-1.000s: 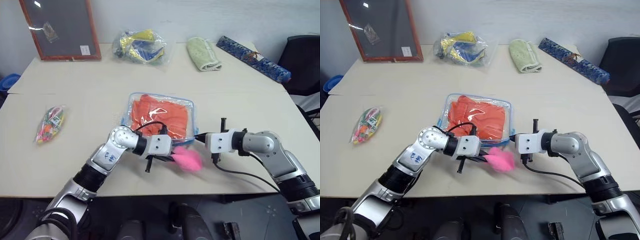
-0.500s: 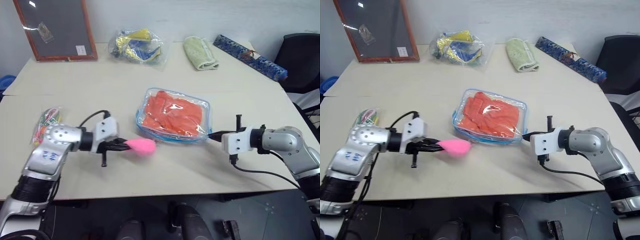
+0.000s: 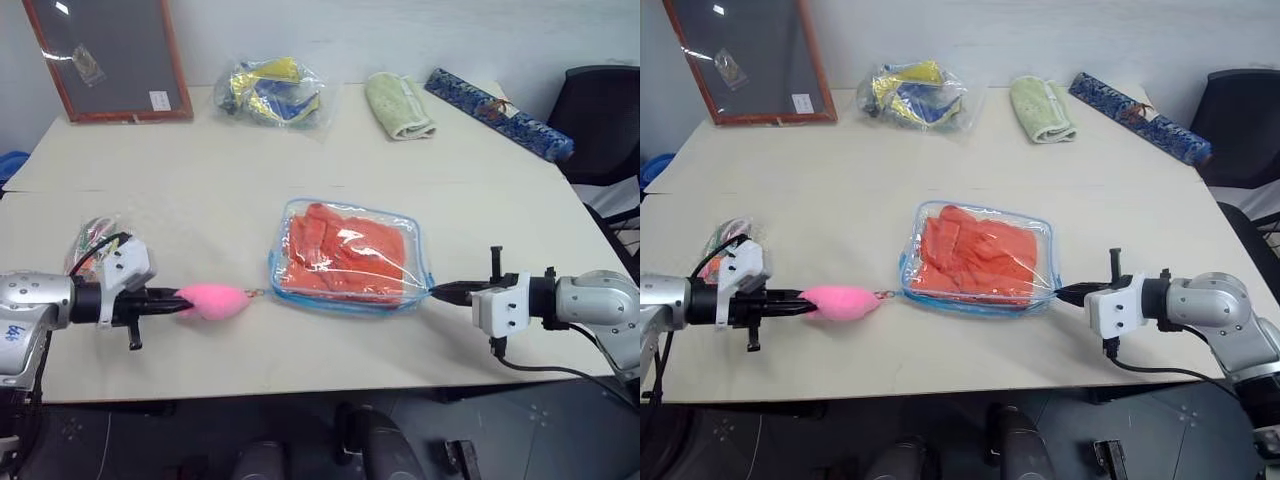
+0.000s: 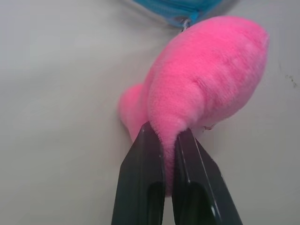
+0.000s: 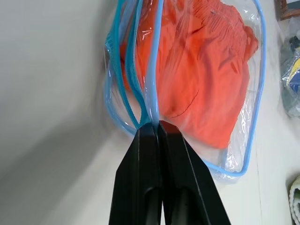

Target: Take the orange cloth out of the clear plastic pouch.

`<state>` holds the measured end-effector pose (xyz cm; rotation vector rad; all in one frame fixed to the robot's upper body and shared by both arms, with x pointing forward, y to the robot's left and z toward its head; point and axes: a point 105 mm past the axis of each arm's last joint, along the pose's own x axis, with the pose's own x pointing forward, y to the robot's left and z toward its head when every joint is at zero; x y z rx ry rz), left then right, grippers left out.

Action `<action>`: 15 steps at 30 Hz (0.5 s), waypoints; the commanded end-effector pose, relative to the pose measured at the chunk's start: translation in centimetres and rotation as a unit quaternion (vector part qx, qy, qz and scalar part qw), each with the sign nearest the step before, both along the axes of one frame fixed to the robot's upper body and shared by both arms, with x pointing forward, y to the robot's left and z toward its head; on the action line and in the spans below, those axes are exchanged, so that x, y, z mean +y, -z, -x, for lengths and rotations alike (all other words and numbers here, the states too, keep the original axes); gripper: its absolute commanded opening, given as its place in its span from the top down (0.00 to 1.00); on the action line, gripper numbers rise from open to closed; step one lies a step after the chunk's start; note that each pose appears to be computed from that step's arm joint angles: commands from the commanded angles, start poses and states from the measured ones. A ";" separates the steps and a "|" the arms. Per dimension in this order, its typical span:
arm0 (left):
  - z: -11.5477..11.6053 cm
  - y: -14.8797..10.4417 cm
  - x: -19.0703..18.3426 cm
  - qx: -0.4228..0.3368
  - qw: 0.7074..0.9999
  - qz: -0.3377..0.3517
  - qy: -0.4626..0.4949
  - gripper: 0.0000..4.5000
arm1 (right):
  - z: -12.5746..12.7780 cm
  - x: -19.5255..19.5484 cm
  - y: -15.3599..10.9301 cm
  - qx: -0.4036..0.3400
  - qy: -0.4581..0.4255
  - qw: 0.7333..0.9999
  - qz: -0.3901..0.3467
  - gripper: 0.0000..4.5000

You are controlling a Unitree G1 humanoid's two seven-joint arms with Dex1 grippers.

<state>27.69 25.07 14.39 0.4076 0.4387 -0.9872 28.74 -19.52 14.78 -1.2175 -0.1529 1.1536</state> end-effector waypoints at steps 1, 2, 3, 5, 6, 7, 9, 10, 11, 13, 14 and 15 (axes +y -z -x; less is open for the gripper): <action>-0.5 -0.3 -0.1 -0.012 1.000 0.018 -0.023 0.94 | 0.0 0.0 -1.2 0.001 0.014 1.000 -0.027 0.95; -0.7 -0.2 -0.2 -0.012 0.999 0.022 -0.028 0.87 | 0.1 0.1 -1.1 0.012 0.018 0.999 -0.033 0.90; -0.7 0.0 -0.3 -0.010 0.999 0.028 -0.031 0.82 | 0.2 0.2 -1.0 0.020 0.020 0.999 -0.040 0.86; -0.6 0.0 -0.4 -0.006 0.999 0.036 -0.033 0.68 | 0.5 0.4 -1.0 0.033 0.025 0.998 -0.050 0.71; -0.5 0.0 -0.4 -0.004 0.999 0.039 -0.033 0.60 | 0.7 0.4 -1.0 0.037 0.029 0.997 -0.053 0.62; -0.3 0.0 -0.3 -0.005 0.999 0.038 -0.032 0.54 | 0.8 0.4 -1.0 0.040 0.033 0.997 -0.059 0.55; -0.4 -0.2 0.3 -0.007 0.998 0.046 -0.049 0.42 | 1.1 0.4 -1.5 0.049 0.050 0.994 -0.086 0.41; -0.5 -0.4 0.5 -0.009 0.997 0.049 -0.058 0.34 | 1.2 0.4 -1.7 0.053 0.058 0.992 -0.099 0.33; -0.6 -0.6 0.9 -0.002 0.995 0.064 -0.073 0.27 | 1.3 0.5 -2.0 0.056 0.071 0.989 -0.117 0.26; -0.4 -1.3 1.2 0.007 0.992 0.101 -0.078 0.14 | 1.6 0.6 -2.4 0.069 0.089 0.982 -0.150 0.12; -0.3 -1.9 1.3 0.012 0.989 0.125 -0.082 0.14 | 1.9 0.8 -2.6 0.082 0.096 0.978 -0.167 0.04; -0.3 -2.4 1.5 0.013 0.986 0.142 -0.084 0.14 | 2.2 1.0 -2.8 0.095 0.099 0.974 -0.181 0.01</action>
